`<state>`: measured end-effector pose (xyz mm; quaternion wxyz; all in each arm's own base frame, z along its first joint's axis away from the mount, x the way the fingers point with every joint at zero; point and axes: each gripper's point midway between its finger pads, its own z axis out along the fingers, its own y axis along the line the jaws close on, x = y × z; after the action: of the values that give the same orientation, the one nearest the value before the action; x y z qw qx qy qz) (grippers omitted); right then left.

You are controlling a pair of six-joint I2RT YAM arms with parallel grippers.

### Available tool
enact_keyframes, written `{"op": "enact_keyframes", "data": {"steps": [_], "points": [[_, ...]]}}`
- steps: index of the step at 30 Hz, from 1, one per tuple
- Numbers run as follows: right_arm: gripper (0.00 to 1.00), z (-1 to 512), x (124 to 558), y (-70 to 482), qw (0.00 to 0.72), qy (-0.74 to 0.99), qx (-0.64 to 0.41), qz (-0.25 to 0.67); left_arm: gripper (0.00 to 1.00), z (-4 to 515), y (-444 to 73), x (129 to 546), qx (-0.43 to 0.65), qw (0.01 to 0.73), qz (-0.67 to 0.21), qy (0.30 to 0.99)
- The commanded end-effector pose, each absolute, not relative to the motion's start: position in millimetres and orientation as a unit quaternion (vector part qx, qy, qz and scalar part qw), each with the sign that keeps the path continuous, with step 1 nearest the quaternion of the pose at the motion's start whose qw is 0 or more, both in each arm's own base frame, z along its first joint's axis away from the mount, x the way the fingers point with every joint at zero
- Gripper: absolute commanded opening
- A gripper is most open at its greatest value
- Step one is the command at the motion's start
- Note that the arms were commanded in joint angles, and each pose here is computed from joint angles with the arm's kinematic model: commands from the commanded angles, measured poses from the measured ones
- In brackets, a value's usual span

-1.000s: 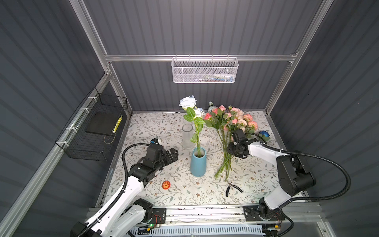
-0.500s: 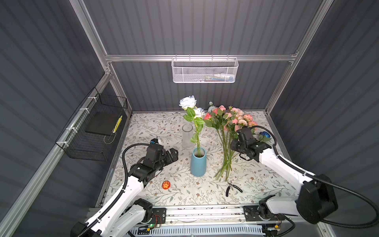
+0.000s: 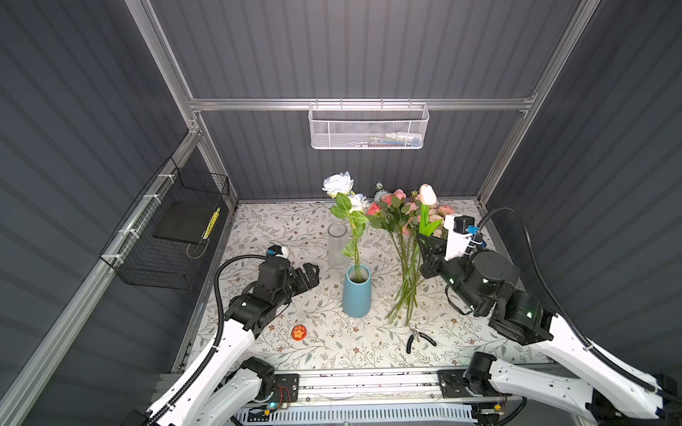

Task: Arrange the flowers into the vase
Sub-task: 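Lift the pink tulip out of the bundle with the right gripper, then lower the pink tulip into the teal vase and open the right gripper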

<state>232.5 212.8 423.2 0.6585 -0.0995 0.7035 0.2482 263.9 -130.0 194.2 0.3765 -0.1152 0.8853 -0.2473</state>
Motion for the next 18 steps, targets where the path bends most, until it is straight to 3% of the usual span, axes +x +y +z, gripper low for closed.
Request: {"op": "enact_keyframes", "data": {"steps": [1,5,10,18], "points": [[0.00,473.1,231.3,241.5,0.731,0.636,-0.130,0.211,1.00,205.7,-126.8,261.0,-0.110,0.386,-0.242,0.883],[0.00,501.0,236.9,270.4,0.758,0.600,-0.139,0.214,1.00,205.9,-126.1,259.0,-0.111,0.383,-0.242,0.885],[0.00,497.8,252.8,304.9,0.765,0.594,-0.158,0.192,1.00,207.1,-125.8,257.5,-0.110,0.383,-0.243,0.884],[0.00,418.7,263.6,330.0,0.726,0.642,-0.183,0.165,1.00,210.0,-126.6,255.9,-0.109,0.385,-0.250,0.882]]}}
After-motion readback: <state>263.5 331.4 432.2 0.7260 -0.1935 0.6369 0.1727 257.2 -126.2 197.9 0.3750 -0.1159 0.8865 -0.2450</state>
